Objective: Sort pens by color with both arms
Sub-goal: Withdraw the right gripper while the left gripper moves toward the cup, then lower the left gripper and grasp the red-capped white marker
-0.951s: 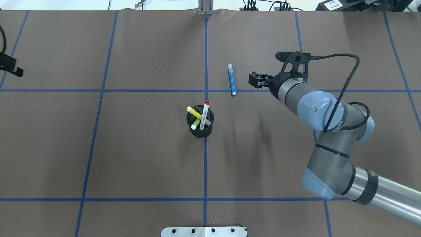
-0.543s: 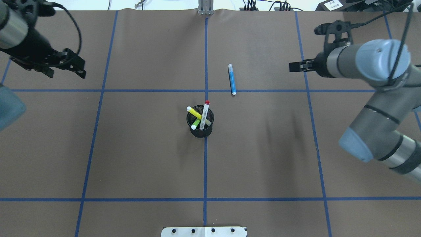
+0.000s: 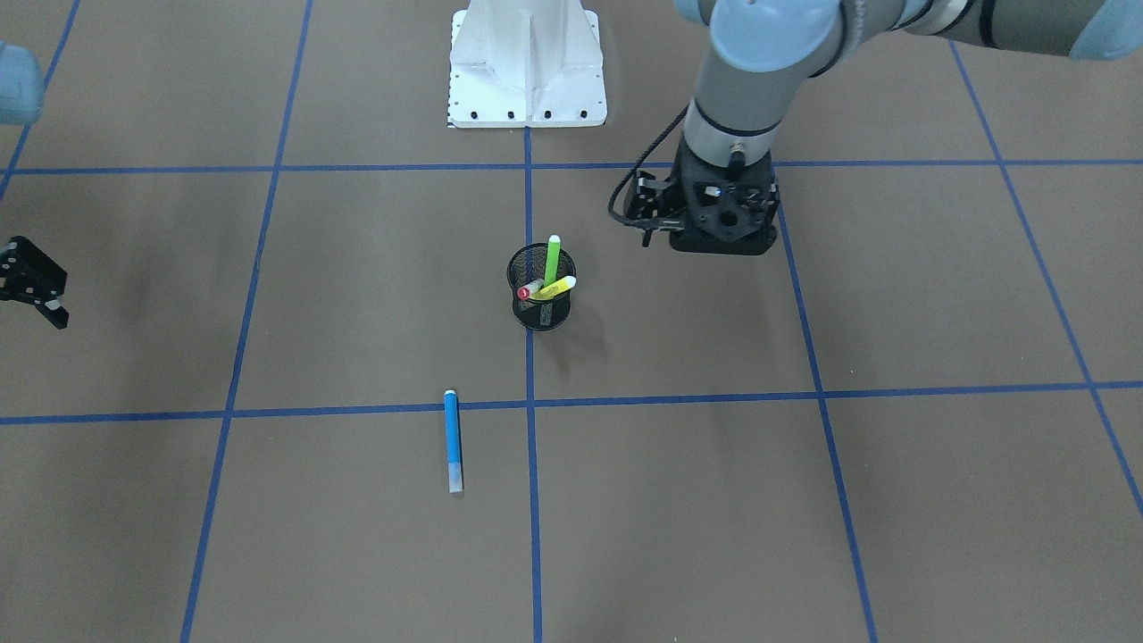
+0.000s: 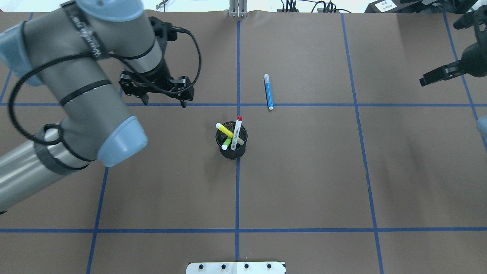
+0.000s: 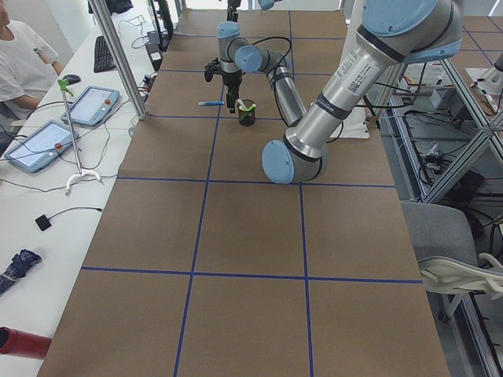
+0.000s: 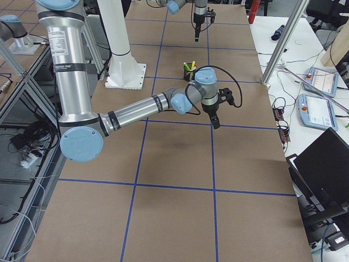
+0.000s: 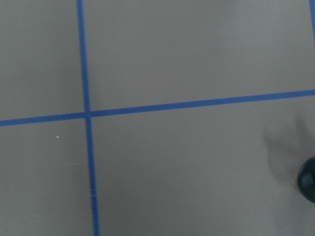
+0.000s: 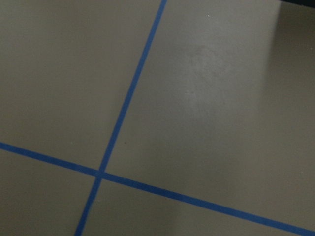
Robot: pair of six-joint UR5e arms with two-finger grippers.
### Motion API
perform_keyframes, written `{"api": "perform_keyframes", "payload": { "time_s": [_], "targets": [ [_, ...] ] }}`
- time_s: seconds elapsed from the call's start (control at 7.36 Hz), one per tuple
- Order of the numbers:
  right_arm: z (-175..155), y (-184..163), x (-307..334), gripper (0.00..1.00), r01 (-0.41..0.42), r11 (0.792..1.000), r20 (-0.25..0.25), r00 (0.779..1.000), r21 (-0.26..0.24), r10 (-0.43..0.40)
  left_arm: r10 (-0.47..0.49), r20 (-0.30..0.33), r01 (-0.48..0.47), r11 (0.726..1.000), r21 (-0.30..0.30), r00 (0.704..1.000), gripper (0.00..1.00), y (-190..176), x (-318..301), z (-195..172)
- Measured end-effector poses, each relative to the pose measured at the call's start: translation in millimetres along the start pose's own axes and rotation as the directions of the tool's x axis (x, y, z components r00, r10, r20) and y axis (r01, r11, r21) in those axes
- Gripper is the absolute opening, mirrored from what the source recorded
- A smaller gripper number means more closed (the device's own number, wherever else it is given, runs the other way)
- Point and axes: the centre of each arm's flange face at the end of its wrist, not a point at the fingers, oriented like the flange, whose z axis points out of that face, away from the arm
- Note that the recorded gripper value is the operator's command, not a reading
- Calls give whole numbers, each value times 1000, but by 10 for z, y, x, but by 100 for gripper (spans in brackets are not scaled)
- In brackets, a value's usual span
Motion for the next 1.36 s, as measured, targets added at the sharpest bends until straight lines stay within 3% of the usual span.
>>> {"api": "perform_keyframes", "payload": {
  "time_s": [0.41, 0.54, 0.95, 1.36],
  "targets": [
    [72, 210, 443, 99, 20, 997, 71, 997, -78, -15, 22, -25, -24, 999, -44, 999, 95, -417, 868, 303],
    [78, 222, 473, 99, 20, 996, 77, 997, -83, -13, 19, -31, -21, 997, -77, 999, 88, -508, 1034, 409],
    [81, 253, 511, 99, 19, 996, 77, 997, -82, -12, -12, -25, 9, 989, -147, 1000, 65, -320, 1319, 790],
    [76, 289, 554, 99, 13, 997, 71, 997, -81, -7, -14, -26, 10, 989, -150, 1000, 65, -306, 1345, 878]
  ]
}}
